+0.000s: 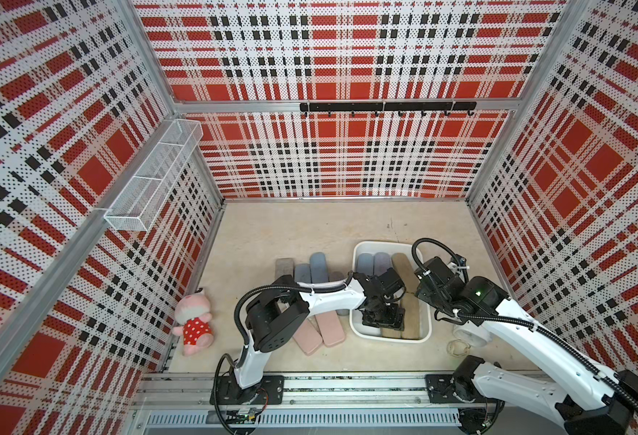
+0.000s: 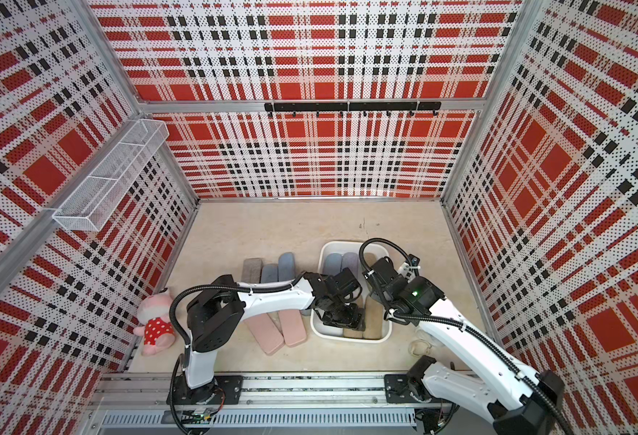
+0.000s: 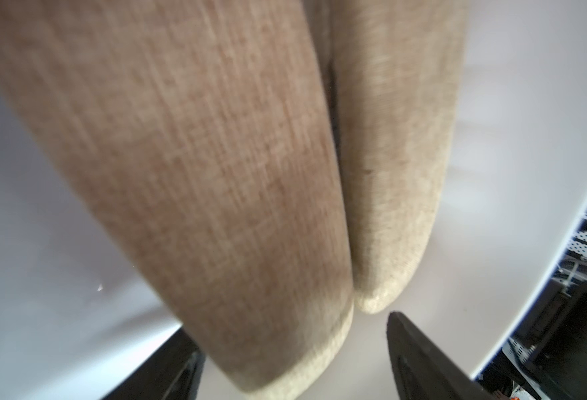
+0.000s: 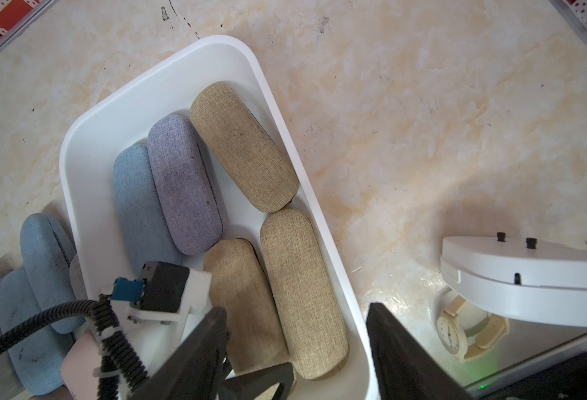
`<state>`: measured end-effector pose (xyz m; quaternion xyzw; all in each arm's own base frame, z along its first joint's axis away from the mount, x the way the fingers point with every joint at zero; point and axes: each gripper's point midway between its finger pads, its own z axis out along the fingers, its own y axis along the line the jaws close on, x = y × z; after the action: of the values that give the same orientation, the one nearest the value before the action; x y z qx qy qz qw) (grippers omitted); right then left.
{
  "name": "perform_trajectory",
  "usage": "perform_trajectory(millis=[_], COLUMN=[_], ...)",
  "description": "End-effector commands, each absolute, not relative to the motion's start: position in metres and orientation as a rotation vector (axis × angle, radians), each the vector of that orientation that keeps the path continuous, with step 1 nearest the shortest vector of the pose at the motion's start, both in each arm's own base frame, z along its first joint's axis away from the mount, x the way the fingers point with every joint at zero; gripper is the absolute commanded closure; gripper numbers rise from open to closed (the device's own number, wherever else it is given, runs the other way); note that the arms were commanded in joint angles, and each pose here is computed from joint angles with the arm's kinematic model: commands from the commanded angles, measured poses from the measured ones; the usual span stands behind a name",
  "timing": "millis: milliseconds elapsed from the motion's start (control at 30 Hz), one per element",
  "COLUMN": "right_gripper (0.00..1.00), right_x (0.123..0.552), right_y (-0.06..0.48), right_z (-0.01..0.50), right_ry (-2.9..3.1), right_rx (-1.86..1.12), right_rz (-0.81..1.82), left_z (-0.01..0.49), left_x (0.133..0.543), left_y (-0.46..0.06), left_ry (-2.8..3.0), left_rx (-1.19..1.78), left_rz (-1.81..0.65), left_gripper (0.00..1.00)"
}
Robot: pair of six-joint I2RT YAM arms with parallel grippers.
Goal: Put the glasses cases into the storage boxes
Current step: Place the glasses case in the storage box.
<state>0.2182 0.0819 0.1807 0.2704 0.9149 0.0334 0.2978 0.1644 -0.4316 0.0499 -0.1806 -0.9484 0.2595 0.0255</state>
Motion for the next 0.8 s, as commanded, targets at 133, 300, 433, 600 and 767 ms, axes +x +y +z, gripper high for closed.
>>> perform_trajectory(millis=[133, 300, 433, 600, 767], right_gripper=[0.32, 0.32, 0.33, 0.33, 0.33], right_x=[0.221, 0.225, 0.232, 0.245, 0.257], right_y=[0.084, 0.091, 0.106, 0.143, 0.183], right_z=[0.191, 0.194, 0.202, 0.223, 0.239], right_ry=[2.430, 2.432, 2.430, 2.390, 2.373], right_rx=[0.708, 0.674, 0.608, 0.469, 0.332], right_rz=[0.096, 0.127, 0.155, 0.233, 0.301], left_z=[0.055, 0.066, 0.100, 0.160, 0.218], left_x=[0.173, 0.184, 0.205, 0.228, 0.243], left_y=[-0.442, -0.432, -0.418, -0.396, -0.362], left_ry=[-2.950, -2.988, -3.115, -3.265, -3.320], left_rx=[-0.620, -0.592, -0.563, -0.459, -0.298], left_rz=[0.843, 0.870, 0.928, 1.089, 1.397], left_gripper=[0.16, 0.16, 0.15, 0.12, 0.07])
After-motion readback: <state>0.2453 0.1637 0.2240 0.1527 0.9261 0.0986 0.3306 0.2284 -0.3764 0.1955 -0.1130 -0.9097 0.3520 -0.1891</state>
